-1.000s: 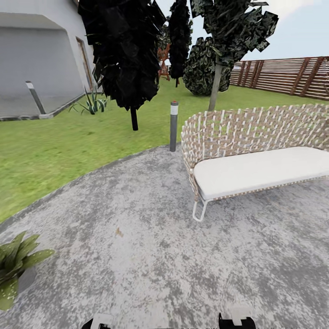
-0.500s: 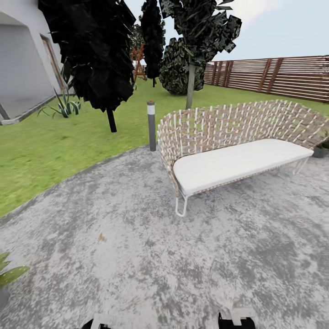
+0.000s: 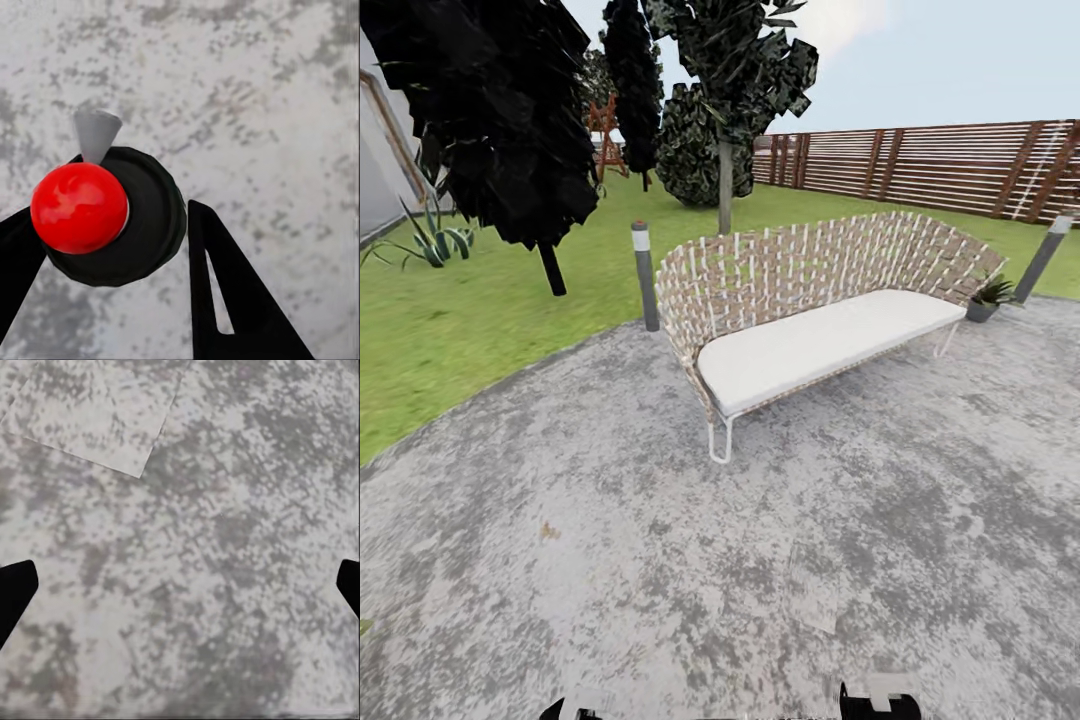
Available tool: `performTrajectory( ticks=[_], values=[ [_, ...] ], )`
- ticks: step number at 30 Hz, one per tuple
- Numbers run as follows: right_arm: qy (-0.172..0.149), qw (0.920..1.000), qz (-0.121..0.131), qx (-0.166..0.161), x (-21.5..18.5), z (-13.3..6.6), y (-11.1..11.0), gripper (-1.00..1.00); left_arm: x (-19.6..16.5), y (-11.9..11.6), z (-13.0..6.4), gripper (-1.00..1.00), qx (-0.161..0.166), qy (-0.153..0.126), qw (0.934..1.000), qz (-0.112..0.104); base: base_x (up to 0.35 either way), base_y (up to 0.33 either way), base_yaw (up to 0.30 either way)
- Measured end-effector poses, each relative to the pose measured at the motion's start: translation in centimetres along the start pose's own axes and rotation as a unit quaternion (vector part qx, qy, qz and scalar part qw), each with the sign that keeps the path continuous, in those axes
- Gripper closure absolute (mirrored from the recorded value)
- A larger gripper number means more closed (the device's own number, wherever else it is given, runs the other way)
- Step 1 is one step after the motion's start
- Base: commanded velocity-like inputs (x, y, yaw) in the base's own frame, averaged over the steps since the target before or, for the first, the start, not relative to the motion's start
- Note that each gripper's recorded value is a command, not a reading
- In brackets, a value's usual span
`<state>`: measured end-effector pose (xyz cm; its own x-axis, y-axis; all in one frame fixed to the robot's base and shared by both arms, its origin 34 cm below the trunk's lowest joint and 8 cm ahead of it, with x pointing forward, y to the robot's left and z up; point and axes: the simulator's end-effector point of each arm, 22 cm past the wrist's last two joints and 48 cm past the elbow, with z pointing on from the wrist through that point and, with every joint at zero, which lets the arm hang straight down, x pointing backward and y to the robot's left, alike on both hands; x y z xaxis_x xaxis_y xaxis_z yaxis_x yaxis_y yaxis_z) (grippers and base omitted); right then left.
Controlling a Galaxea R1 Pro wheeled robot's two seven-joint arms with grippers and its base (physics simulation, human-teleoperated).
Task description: Pick up the pesticide atomizer in the garden and spray insectifuge to fully cover both potted plants in the garden.
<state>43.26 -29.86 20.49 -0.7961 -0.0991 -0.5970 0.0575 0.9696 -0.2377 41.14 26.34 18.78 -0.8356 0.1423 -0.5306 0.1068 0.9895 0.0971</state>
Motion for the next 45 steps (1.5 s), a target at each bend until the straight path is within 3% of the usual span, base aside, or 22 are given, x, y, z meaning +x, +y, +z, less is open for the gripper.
performTrajectory(
  ticks=[36, 45],
  values=[
    [0.003, 1.0000, 0.000, -0.001, 0.25, -0.11, 0.23, -1.00, 0.00, -0.25, -0.01, 1.00, 0.001, 0.000, 1.0000, -0.003, 0.001, 0.000, -0.300],
    [0.003, 1.0000, 0.000, -0.001, 0.24, -0.13, 0.23, -1.00, 0.06, -0.11, -0.05, 1.00, 0.000, 0.000, 1.0000, -0.003, 0.272, 0.004, -0.300]
  ],
)
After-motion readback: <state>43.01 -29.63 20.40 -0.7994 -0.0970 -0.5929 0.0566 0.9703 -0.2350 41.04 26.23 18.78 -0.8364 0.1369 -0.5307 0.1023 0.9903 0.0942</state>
